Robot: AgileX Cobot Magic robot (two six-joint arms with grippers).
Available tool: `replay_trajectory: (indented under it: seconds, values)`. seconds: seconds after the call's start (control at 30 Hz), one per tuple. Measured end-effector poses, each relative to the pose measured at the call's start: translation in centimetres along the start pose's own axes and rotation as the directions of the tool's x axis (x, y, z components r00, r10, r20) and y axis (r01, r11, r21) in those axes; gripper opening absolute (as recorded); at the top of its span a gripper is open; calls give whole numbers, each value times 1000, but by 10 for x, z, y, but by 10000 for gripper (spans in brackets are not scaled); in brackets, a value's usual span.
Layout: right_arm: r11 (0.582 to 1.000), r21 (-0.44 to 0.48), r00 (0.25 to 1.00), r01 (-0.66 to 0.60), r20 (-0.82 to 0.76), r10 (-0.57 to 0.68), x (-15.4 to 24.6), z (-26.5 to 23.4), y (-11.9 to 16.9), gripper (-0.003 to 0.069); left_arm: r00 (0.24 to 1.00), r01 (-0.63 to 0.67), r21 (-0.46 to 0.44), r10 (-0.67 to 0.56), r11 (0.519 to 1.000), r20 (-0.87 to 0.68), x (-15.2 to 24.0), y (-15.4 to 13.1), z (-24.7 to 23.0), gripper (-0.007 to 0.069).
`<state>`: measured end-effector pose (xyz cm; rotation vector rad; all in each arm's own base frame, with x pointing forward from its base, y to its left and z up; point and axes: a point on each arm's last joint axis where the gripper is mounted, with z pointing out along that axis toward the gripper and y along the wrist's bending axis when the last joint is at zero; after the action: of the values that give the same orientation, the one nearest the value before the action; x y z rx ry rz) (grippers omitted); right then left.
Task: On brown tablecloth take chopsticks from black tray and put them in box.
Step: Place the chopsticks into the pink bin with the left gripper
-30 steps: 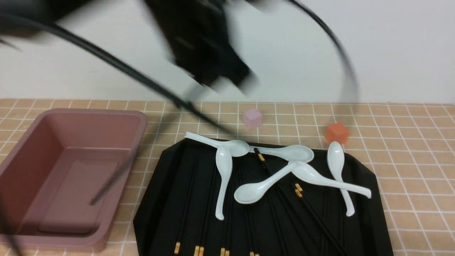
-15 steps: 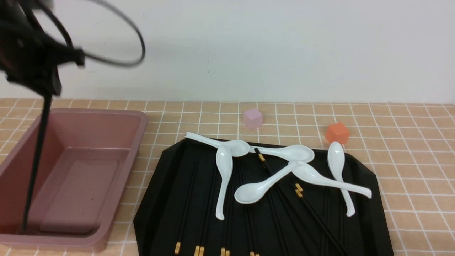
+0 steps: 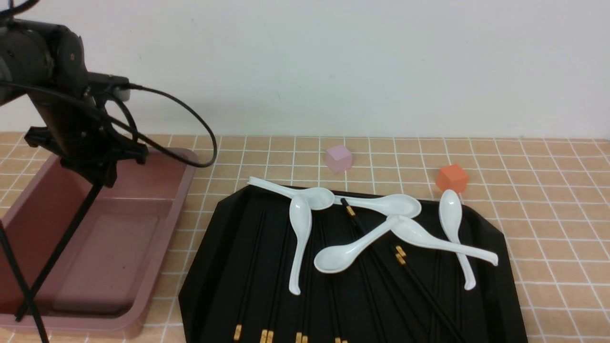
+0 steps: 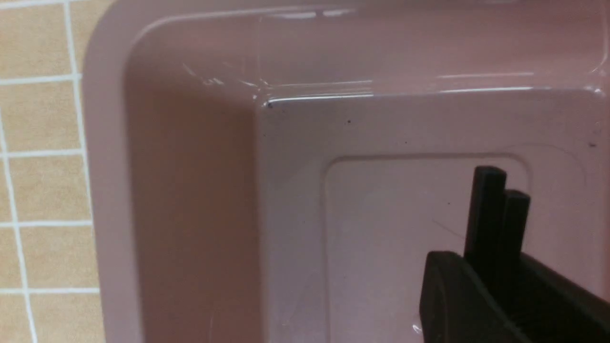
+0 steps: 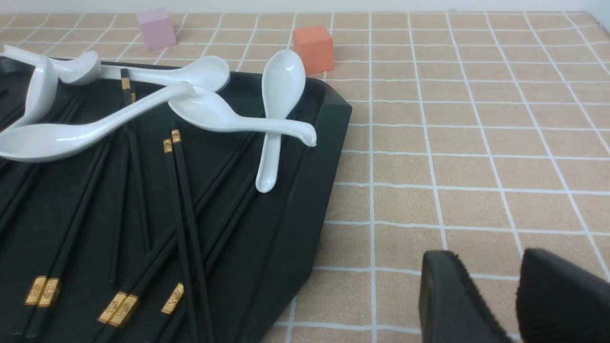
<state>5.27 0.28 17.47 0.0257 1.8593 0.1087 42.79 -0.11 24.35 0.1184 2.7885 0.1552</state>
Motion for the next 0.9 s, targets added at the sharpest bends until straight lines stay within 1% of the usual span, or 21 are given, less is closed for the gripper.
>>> replay_trajectory:
  seconds: [0.33, 0.4, 0.5, 0.7, 0.77, 0.83, 0.87, 0.9]
  values:
    - [1000, 0, 1000, 0, 0, 0, 0, 0, 0, 240, 990, -132, -10, 132, 991, 57, -6, 0, 5, 102]
    - [1000, 0, 1000, 0, 0, 0, 0, 0, 0, 240, 988, -143, -12, 143, 990, 62, -6, 0, 5, 106]
    - [1000, 0, 1000, 0, 0, 0, 0, 0, 0, 240, 987, -150, -13, 150, 989, 64, -7, 0, 5, 150]
    - [1000, 0, 1000, 0, 0, 0, 0, 0, 0, 240, 987, -151, -10, 151, 989, 61, -6, 0, 5, 314]
    - [1000, 0, 1000, 0, 0, 0, 0, 0, 0, 240, 991, -127, 8, 127, 992, 34, -5, -2, 3, 336]
    - [1000, 0, 1000, 0, 0, 0, 0, 0, 0, 240, 996, -93, 14, 93, 996, 11, -6, -5, -6, 318]
    - [1000, 0, 1000, 0, 0, 0, 0, 0, 0, 240, 998, -68, 16, 68, 998, 4, -6, -6, -15, 281]
    - [1000, 0, 1000, 0, 0, 0, 0, 0, 0, 240, 999, -47, 18, 47, 999, 10, -7, -6, -28, 228]
